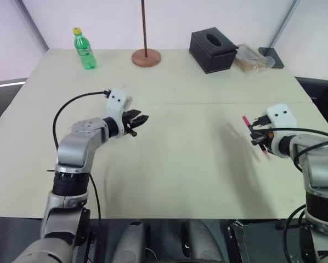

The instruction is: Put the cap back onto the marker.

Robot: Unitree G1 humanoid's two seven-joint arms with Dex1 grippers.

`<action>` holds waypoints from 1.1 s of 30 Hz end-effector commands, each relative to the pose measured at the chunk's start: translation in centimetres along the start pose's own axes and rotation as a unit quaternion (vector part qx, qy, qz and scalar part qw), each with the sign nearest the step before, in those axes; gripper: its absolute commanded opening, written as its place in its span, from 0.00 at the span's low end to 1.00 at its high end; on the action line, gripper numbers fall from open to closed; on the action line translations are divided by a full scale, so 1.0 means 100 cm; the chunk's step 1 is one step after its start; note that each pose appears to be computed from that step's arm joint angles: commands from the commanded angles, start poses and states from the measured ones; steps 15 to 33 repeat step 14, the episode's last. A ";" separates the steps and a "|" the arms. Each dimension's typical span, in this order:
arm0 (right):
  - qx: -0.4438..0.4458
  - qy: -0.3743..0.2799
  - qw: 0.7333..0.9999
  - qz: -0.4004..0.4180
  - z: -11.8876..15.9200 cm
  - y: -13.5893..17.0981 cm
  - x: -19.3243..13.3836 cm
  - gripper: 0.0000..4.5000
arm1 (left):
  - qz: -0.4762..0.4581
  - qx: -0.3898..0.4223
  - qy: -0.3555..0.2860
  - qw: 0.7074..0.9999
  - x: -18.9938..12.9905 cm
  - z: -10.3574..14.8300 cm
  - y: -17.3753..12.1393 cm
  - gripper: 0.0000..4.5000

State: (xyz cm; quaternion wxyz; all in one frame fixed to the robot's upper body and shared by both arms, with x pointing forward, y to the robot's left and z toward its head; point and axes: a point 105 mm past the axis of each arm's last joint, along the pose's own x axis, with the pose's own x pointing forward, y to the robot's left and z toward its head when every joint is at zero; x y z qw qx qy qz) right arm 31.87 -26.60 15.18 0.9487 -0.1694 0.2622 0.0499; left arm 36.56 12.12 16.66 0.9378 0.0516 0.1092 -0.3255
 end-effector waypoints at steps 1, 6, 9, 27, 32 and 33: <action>-0.020 -0.013 0.999 -0.035 -0.003 -0.013 0.004 0.62 | 0.003 0.008 -0.009 1.000 -0.007 0.001 0.000 0.40; -0.031 -0.026 0.999 -0.026 0.000 -0.013 0.006 0.99 | -0.007 0.006 -0.010 1.000 -0.012 -0.011 0.001 0.40; -0.024 -0.060 0.998 -0.001 0.012 -0.007 0.002 0.99 | -0.010 0.011 -0.021 1.000 -0.014 -0.012 0.000 0.40; -0.009 -0.117 0.992 0.049 0.024 0.000 -0.015 0.99 | -0.021 0.012 -0.040 0.999 -0.019 -0.017 -0.001 0.40; -0.009 -0.117 0.992 0.049 0.024 0.000 -0.015 0.99 | -0.021 0.012 -0.040 0.999 -0.019 -0.017 -0.001 0.40; -0.009 -0.117 0.992 0.049 0.024 0.000 -0.015 0.99 | -0.021 0.012 -0.040 0.999 -0.019 -0.017 -0.001 0.40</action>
